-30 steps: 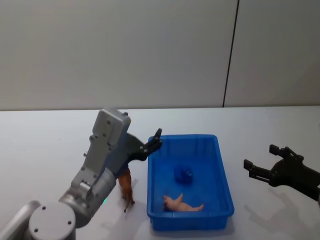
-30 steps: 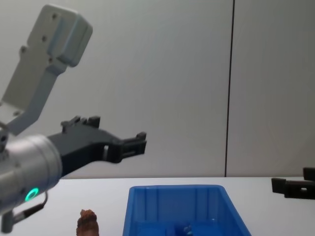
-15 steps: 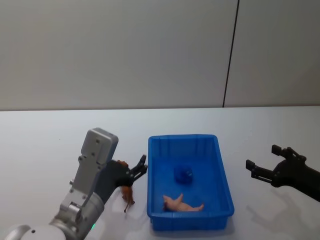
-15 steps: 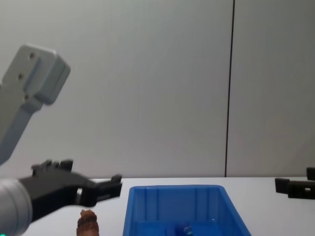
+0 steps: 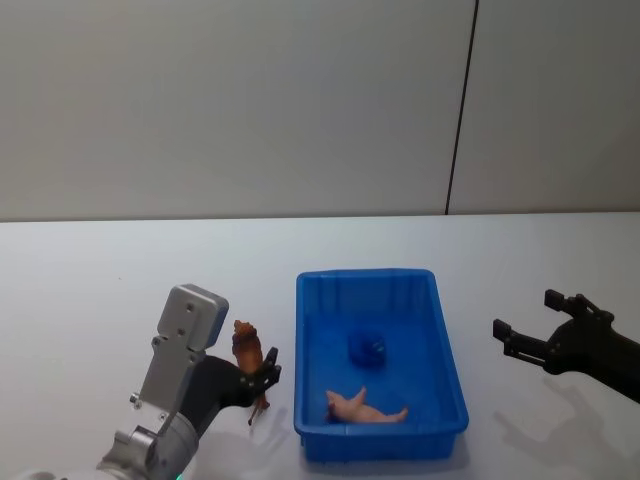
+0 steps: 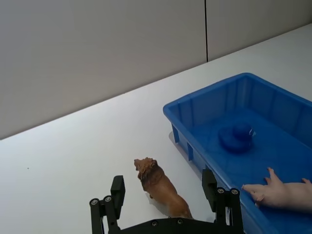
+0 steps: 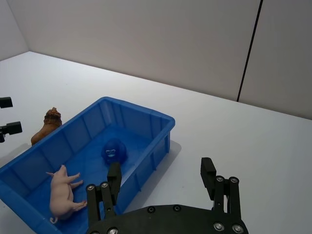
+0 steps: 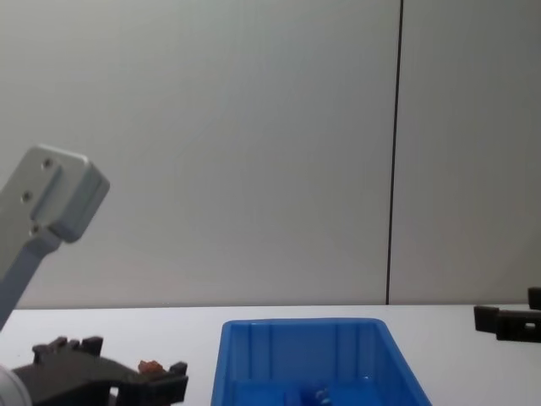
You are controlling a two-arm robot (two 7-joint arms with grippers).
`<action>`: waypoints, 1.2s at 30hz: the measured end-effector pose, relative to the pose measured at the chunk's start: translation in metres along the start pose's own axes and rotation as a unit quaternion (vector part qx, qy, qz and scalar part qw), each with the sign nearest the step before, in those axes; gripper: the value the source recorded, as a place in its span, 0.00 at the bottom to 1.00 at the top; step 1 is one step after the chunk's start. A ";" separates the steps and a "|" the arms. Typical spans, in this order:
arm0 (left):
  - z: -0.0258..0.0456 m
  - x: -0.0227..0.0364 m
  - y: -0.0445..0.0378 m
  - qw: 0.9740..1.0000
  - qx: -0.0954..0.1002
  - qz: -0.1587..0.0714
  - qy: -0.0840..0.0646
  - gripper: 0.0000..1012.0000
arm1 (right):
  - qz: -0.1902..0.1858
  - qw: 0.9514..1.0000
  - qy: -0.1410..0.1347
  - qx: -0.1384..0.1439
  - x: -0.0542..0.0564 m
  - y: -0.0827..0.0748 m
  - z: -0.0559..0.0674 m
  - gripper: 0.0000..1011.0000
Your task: Pick up the two dolls from the table and place them into the box.
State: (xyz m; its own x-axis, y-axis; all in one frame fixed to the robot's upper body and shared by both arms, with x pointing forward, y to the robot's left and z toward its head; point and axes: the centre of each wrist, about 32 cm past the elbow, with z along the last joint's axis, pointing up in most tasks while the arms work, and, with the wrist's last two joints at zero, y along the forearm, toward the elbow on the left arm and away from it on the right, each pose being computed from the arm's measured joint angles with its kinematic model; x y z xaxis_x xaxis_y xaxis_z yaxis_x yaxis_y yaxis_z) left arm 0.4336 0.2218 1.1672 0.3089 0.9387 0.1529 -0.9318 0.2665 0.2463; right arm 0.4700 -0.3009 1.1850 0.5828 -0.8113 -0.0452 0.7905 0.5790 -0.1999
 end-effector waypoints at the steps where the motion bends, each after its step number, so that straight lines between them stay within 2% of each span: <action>1: -0.0012 0.0002 -0.0005 1.000 0.003 0.000 0.001 0.99 | 0.000 1.000 0.000 0.000 0.000 0.000 0.000 0.99; 13: -0.0109 0.0017 -0.0103 1.000 0.029 -0.007 0.011 0.99 | 0.000 1.000 0.000 0.000 0.000 0.000 0.000 0.99; 23: -0.0172 0.0031 -0.0186 0.999 0.039 -0.011 0.013 0.99 | 0.000 1.000 0.000 -0.001 0.000 0.000 0.000 0.99; 36: -0.0250 0.0057 -0.0233 0.999 0.046 -0.012 0.011 0.99 | 0.000 1.000 0.000 -0.001 0.000 0.000 0.000 0.99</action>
State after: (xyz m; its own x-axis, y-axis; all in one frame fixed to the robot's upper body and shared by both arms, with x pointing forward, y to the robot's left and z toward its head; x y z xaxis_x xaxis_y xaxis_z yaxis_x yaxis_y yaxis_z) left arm 0.4524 0.2264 1.1384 0.3264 0.9370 0.1245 -0.9020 0.2694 0.3374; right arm 0.4697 -0.3013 1.1847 0.5828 -0.8114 -0.0448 0.7903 0.5787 -0.2011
